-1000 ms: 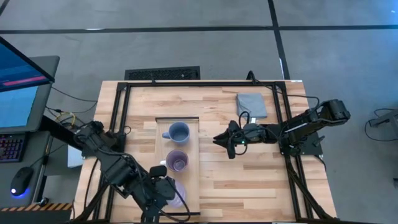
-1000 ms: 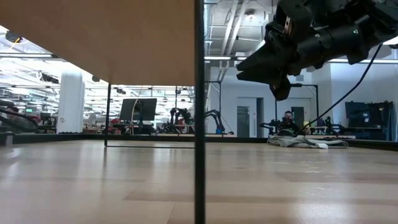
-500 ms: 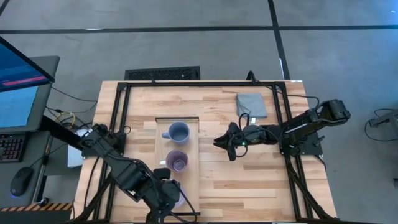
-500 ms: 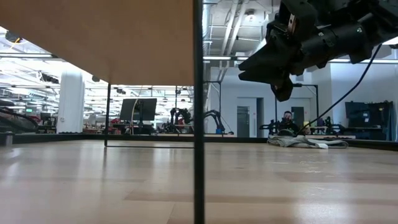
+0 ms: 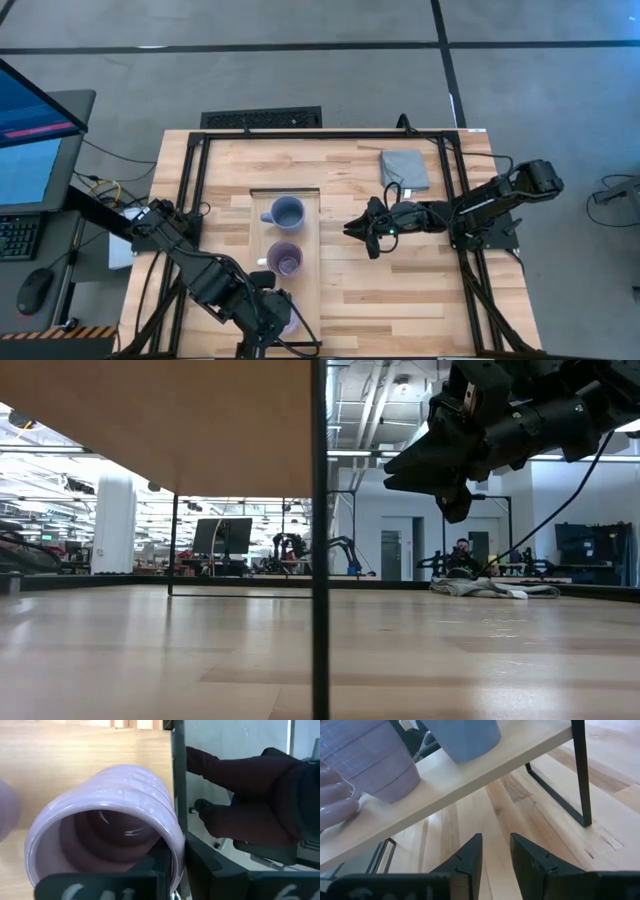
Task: Stack small to large cups/mugs on shelf
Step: Put the purple mug on the shelf
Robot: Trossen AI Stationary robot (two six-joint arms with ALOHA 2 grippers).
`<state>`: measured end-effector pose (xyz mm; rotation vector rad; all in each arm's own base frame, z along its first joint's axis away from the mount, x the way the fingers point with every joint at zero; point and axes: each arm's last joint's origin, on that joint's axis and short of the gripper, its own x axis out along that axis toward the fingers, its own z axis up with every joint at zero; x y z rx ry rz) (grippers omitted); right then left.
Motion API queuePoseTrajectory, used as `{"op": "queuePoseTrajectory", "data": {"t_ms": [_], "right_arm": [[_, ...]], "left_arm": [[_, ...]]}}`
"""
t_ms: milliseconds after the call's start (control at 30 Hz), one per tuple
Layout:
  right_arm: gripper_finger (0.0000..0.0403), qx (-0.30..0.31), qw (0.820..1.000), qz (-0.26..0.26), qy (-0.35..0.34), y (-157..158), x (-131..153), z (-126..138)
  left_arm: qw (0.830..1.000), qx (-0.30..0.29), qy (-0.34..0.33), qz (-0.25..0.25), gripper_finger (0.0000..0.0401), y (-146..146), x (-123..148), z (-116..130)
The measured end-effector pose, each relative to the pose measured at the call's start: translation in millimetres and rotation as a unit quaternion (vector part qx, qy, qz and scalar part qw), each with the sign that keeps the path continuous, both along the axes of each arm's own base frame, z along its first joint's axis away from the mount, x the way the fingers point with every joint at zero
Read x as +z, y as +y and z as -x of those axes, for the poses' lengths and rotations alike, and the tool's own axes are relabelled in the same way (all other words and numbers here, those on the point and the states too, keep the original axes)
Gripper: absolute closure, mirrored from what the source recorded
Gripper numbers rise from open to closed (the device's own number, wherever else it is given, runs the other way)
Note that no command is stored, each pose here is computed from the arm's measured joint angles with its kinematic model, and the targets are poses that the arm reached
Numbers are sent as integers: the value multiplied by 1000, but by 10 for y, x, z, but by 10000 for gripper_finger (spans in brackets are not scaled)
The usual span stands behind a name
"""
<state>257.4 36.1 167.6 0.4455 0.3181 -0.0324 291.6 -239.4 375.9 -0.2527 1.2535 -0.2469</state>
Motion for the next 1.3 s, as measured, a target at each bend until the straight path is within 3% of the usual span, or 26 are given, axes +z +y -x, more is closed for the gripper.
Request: {"op": "queuePoseTrajectory", "data": {"t_ms": [333, 1300], "right_arm": [[280, 0, 1000, 0, 0, 1, 0, 0], [280, 0, 1000, 0, 1, 1, -2, 1]], "left_arm": [[1000, 1, -5, 11, 357, -17, 4, -17], [1000, -3, -7, 11, 357, -11, 5, -24]]}}
